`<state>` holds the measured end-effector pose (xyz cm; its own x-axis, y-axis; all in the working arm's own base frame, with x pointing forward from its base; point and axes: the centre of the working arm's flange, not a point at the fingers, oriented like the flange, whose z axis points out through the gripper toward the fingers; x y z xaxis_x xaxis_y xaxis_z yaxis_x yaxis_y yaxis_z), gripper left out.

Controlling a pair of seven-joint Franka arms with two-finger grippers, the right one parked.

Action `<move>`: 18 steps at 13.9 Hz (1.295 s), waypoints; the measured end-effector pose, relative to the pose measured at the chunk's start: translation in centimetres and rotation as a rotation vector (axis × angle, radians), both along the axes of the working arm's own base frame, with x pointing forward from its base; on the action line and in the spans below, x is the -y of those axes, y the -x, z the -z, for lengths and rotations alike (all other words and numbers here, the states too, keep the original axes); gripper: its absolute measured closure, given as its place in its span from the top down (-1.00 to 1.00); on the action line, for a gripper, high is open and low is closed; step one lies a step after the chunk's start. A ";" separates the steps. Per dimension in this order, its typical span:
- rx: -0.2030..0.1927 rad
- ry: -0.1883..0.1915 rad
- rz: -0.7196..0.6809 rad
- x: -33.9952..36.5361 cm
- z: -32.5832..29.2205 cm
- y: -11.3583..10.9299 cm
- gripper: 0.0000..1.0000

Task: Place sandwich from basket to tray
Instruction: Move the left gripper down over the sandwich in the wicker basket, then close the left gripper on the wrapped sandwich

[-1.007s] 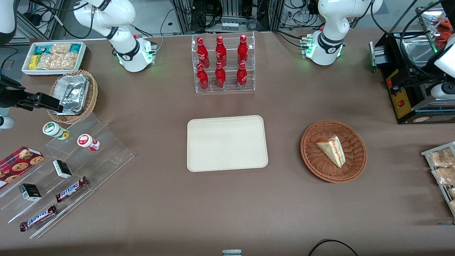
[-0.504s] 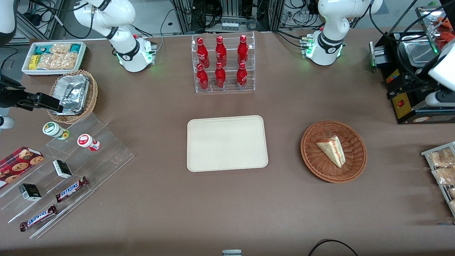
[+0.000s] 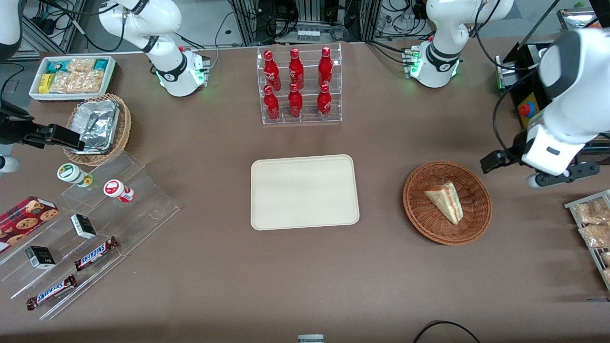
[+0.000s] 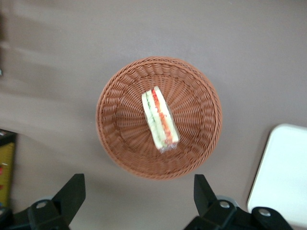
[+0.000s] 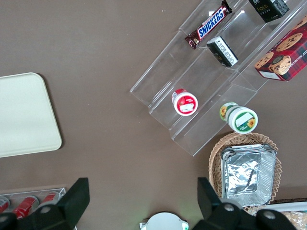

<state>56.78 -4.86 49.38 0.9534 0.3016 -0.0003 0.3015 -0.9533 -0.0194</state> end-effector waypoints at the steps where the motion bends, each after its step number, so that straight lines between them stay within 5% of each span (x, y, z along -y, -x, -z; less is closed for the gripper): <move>1: 0.016 0.002 -0.057 0.3 1.7 0.2 1.00; 6: 0.074 0.016 -0.195 0.8 9.4 1.9 1.00; 18: 0.069 0.027 -0.319 1.5 17.6 2.0 1.00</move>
